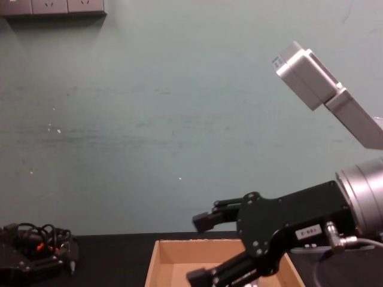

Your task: Use one hand to pick up the angle iron from the table and place it into the box.

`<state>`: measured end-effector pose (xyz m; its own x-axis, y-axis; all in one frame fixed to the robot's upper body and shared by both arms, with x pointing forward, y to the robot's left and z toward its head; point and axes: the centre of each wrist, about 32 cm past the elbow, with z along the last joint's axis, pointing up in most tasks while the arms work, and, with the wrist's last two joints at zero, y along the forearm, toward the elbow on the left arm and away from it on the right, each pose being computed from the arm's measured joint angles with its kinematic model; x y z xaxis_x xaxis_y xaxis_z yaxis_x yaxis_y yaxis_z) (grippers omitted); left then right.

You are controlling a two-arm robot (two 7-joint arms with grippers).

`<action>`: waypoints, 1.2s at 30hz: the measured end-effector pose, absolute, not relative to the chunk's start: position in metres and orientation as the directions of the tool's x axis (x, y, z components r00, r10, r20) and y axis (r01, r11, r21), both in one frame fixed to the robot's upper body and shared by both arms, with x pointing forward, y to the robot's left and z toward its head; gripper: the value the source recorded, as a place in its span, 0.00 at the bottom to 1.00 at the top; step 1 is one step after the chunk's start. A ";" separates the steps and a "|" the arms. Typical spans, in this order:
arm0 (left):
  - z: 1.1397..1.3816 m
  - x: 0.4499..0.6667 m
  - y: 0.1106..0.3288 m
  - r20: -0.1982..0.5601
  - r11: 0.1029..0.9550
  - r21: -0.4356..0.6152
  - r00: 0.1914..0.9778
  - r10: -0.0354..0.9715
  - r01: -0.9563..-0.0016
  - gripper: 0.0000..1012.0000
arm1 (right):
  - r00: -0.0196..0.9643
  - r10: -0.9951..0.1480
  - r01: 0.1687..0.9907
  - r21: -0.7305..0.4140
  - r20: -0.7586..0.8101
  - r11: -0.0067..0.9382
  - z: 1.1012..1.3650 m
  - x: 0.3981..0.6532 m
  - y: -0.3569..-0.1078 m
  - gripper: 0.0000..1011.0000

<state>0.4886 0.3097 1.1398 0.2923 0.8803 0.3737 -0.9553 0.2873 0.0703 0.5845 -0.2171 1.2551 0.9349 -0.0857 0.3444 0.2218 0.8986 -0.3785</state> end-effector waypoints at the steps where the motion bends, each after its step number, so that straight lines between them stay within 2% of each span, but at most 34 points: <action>1: 1.140 0.489 0.310 0.374 0.287 0.070 0.292 0.880 -0.955 0.99 | 0.938 -0.069 0.205 -0.380 0.340 0.902 1.255 0.582 -0.214 0.99; 17: 1.140 0.489 0.310 0.374 0.287 0.070 0.292 0.880 -0.955 0.99 | 0.959 0.019 0.104 -0.412 0.283 0.905 1.238 0.571 -0.187 0.99; 36: 1.140 0.489 0.310 0.374 0.287 0.070 0.292 0.880 -0.955 0.99 | 0.973 0.084 0.035 -0.498 0.214 0.867 1.211 0.578 -0.169 0.99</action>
<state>0.4886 0.3097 1.1398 0.2923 0.8803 0.3737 -0.9553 0.2873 0.0703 0.5781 -0.1695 1.2110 0.9733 0.0836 0.2136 0.0348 0.8666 -0.4978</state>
